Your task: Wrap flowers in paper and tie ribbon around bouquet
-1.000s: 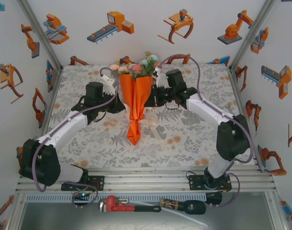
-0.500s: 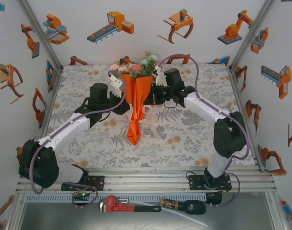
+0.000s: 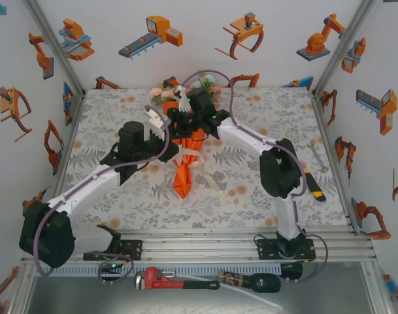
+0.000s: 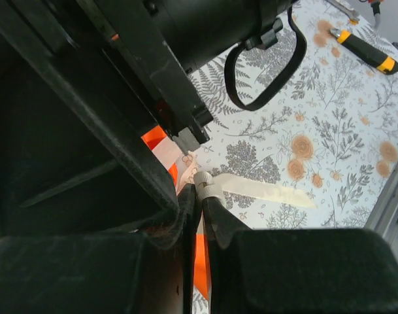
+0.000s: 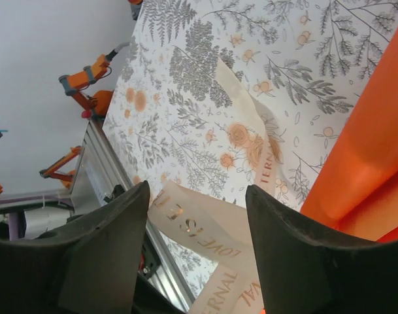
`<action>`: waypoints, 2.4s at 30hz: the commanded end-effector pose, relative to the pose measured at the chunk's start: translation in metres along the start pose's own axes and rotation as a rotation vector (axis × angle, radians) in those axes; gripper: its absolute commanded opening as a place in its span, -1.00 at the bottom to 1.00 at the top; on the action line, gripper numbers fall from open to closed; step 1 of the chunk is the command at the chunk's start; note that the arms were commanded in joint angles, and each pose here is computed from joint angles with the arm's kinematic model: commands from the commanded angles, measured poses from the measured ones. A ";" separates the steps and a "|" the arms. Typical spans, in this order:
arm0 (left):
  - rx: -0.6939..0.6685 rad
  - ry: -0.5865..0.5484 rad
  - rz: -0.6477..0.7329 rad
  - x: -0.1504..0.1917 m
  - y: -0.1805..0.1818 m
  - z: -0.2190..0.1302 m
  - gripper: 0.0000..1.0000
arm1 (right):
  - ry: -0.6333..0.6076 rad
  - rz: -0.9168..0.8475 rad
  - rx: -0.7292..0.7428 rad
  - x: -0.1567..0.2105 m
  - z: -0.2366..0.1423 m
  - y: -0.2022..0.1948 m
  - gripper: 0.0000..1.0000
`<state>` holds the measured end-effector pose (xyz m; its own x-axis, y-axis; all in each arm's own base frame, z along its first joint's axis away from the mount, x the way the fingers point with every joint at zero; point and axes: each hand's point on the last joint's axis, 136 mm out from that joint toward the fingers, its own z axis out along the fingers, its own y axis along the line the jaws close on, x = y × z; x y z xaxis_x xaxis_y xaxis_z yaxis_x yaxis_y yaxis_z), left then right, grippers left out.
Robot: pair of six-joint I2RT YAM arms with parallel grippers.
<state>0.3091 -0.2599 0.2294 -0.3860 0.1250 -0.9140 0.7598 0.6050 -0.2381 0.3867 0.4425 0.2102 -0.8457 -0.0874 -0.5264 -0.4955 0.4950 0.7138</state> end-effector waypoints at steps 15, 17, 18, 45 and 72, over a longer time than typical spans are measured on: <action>0.034 -0.023 0.025 -0.014 -0.004 0.008 -0.72 | 0.233 0.036 -0.104 0.029 -0.014 0.014 -0.20; 0.047 -0.018 0.029 -0.013 -0.007 0.009 -0.72 | 0.279 0.006 -0.165 0.034 -0.009 0.031 -0.16; 0.049 -0.017 0.030 -0.013 -0.007 0.008 -0.72 | 0.298 -0.018 -0.138 0.036 -0.006 0.031 -0.13; -0.240 -0.229 -0.060 0.020 0.021 -0.061 -0.73 | 0.355 -0.187 0.291 0.047 0.005 0.010 0.16; -0.175 -0.124 0.026 0.013 0.016 -0.033 -0.74 | 0.352 -0.127 0.180 0.050 -0.065 0.021 0.18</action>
<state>0.2920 -0.2165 0.2121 -0.3245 0.0313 -0.9454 0.6474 0.7361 -0.1979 0.3393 0.3866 0.2013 -0.8387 -0.4177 -0.3495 -0.5429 0.6929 0.4745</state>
